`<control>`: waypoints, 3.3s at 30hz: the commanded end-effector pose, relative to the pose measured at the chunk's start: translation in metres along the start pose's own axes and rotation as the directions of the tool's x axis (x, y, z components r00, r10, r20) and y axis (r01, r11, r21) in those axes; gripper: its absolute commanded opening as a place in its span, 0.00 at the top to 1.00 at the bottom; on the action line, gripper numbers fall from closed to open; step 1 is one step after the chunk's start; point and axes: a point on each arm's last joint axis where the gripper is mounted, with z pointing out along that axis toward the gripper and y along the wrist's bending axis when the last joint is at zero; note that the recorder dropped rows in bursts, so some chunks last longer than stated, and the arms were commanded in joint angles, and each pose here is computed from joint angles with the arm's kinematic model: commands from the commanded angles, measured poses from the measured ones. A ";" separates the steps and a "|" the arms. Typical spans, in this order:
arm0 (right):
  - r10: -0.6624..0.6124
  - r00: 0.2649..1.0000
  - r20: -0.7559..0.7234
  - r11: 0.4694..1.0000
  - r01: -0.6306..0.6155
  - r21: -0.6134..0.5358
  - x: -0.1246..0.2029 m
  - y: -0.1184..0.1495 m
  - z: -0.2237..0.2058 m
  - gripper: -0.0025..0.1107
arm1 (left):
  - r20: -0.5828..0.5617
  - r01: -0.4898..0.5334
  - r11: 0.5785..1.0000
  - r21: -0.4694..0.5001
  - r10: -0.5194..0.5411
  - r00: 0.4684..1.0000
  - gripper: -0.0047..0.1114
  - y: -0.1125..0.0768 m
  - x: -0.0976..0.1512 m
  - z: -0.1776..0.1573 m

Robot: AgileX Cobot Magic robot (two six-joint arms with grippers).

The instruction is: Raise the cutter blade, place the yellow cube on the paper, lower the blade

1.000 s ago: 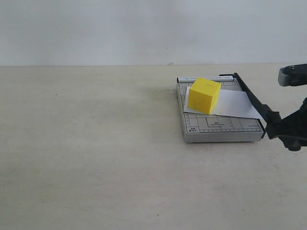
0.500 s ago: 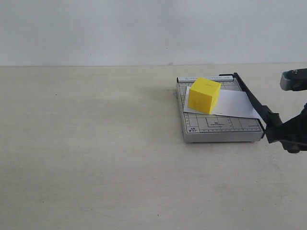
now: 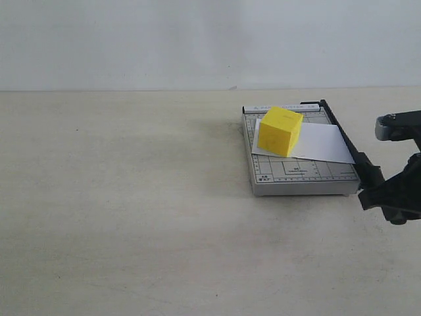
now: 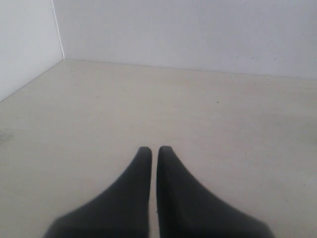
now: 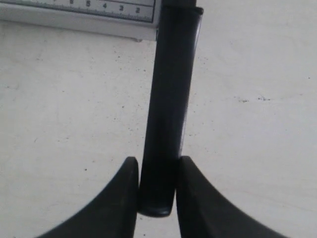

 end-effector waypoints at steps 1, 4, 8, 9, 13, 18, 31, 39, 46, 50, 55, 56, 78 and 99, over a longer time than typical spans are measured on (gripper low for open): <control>-0.026 0.999 0.027 1.000 0.026 0.000 -0.003 0.001 0.011 0.95 | 0.007 0.000 1.000 -0.002 0.000 1.000 0.92 0.000 0.000 0.000; -0.026 0.999 0.044 1.000 0.026 0.004 -0.004 0.001 0.011 0.95 | 0.007 0.000 1.000 -0.002 0.000 1.000 0.92 0.000 0.000 0.000; -0.026 0.998 0.050 1.000 0.026 0.005 -0.005 0.001 0.011 0.95 | 0.007 0.000 1.000 -0.002 0.000 1.000 0.92 0.000 0.000 0.000; -0.026 0.998 0.052 1.000 0.026 0.005 -0.005 0.001 0.011 0.95 | 0.007 0.000 1.000 -0.002 0.000 1.000 0.92 0.000 0.000 0.000; -0.026 0.998 0.058 1.000 0.026 0.007 -0.005 0.001 0.011 0.95 | 0.007 0.000 1.000 -0.002 0.000 1.000 0.92 0.000 0.000 0.000; -0.026 0.998 0.058 1.000 0.026 0.007 -0.005 0.001 0.011 0.95 | 0.007 0.000 1.000 -0.002 0.000 1.000 0.92 0.000 0.000 0.000; -0.027 0.996 0.085 1.000 0.027 0.011 -0.010 0.000 0.009 0.45 | 0.007 0.000 1.000 -0.002 0.000 1.000 0.92 0.000 0.000 0.000; -0.036 0.982 0.184 0.999 0.033 0.020 -0.036 -0.001 -0.013 0.45 | 0.007 0.000 1.000 -0.002 0.000 1.000 0.92 0.000 0.000 0.000; -0.059 0.902 0.428 0.998 0.044 0.046 -0.031 0.003 -0.073 0.58 | 0.007 0.000 1.000 -0.002 0.000 1.000 0.92 0.000 0.000 0.000; 0.008 0.757 0.653 0.999 -0.031 0.023 0.003 0.008 -0.117 0.80 | 0.007 0.000 1.000 -0.002 0.000 1.000 0.92 0.000 0.000 0.000; 0.043 0.568 0.822 0.998 -0.070 -0.004 0.057 0.013 -0.156 0.98 | 0.007 0.000 1.000 -0.002 0.000 1.000 0.92 0.000 0.000 0.000; 0.041 0.533 0.845 0.998 -0.069 -0.004 0.068 0.014 -0.161 0.98 | 0.007 0.000 1.000 -0.002 0.000 1.000 0.92 0.000 0.000 0.000; 0.074 0.390 0.918 0.997 -0.017 -0.074 0.153 0.027 -0.166 0.98 | 0.007 0.000 1.000 -0.002 0.000 1.000 0.92 0.000 0.000 0.000; 0.047 0.363 0.931 0.995 -0.103 -0.011 0.164 0.016 -0.101 0.98 | 0.007 0.000 1.000 -0.002 0.000 1.000 0.92 0.000 0.000 0.000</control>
